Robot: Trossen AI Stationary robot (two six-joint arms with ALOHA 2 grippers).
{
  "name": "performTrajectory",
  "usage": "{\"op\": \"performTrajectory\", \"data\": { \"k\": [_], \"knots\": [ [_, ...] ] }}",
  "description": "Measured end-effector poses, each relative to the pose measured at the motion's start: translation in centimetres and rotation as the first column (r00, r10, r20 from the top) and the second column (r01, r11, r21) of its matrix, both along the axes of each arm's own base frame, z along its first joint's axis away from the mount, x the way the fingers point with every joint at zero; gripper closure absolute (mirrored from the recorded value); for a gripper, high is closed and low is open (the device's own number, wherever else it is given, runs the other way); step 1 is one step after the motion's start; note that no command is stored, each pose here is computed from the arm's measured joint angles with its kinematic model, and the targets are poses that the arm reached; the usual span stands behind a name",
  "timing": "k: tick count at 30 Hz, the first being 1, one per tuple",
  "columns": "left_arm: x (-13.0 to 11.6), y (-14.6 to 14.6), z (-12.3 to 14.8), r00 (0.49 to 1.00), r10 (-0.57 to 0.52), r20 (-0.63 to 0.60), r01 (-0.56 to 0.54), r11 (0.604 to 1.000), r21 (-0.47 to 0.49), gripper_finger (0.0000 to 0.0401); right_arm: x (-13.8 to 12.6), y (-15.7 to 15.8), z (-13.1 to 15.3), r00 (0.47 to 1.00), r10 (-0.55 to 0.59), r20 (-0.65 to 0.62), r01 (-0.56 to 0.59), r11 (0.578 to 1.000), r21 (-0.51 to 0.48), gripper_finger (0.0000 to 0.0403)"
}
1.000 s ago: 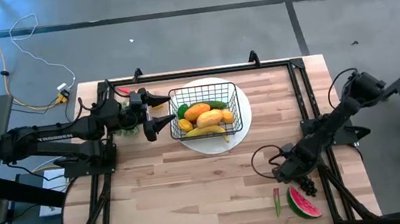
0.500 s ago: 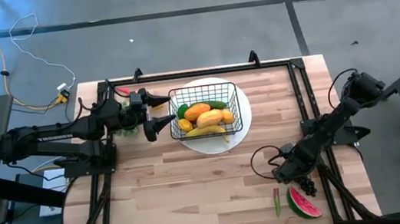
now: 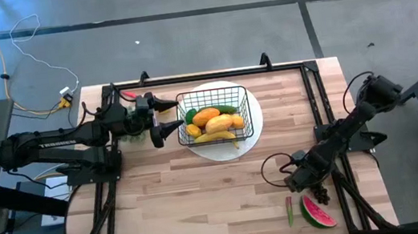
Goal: Build produce basket
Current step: Put the purple grapes into the wire basket
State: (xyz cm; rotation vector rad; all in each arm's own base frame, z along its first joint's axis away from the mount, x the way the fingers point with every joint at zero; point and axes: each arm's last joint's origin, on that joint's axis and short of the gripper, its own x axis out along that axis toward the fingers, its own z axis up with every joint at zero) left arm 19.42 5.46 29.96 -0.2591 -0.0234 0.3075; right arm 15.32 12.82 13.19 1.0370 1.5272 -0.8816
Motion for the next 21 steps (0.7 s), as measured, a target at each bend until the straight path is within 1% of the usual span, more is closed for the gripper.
{"op": "performTrajectory", "data": {
  "k": [5, 9, 11, 13, 14, 15, 16, 18, 21],
  "knots": [
    [0.0, 0.0, -0.1, 1.000, 0.000, -0.013, 0.000, 1.000, -0.004, 0.0029, -0.5, -0.5, 0.8, 0.999, 0.047, 0.017, -0.047, 0.999, -0.001, 0.0322],
    [0.0, 0.0, -0.3, 1.000, 0.000, -0.028, 0.000, 1.000, -0.009, 0.0029, -1.0, -1.0, 2.3, 0.995, 0.068, 0.078, -0.070, 0.997, 0.025, 0.0330],
    [0.0, 0.0, -0.3, 1.000, 0.000, -0.028, 0.000, 1.000, -0.010, 0.0029, -1.1, -1.4, 3.3, 0.984, 0.076, 0.164, -0.078, 0.997, 0.008, 0.0333],
    [0.0, 0.0, -0.3, 1.000, 0.000, -0.027, 0.000, 1.000, -0.010, 0.0029, -0.7, -1.9, 4.5, 0.944, 0.083, 0.318, -0.081, 0.997, -0.021, 0.0335],
    [0.0, 0.0, -0.3, 1.000, 0.000, -0.027, 0.000, 1.000, -0.011, 0.0029, -0.4, -2.1, 5.0, 0.912, 0.091, 0.401, -0.077, 0.996, -0.050, 0.0337],
    [0.0, 0.0, -0.3, 1.000, 0.000, -0.026, 0.000, 1.000, -0.013, 0.0029, 0.0, -2.4, 5.6, 0.868, 0.106, 0.486, -0.075, 0.994, -0.084, 0.0338],
    [0.0, 0.0, -0.3, 1.000, 0.000, -0.024, -0.001, 1.000, -0.018, 0.0029, 0.4, -2.6, 6.3, 0.812, 0.126, 0.570, -0.072, 0.991, -0.117, 0.0339],
    [0.0, 0.0, -0.2, 1.000, 0.000, -0.018, -0.001, 1.000, -0.027, 0.0029, 1.5, -3.1, 7.7, 0.677, 0.183, 0.713, -0.060, 0.979, -0.195, 0.0342],
    [0.0, 0.0, -0.2, 1.000, 0.000, -0.013, -0.001, 1.000, -0.030, 0.0029, 3.2, -4.0, 9.5, 0.488, 0.283, 0.826, -0.038, 0.952, -0.304, 0.0345]
  ]
}}
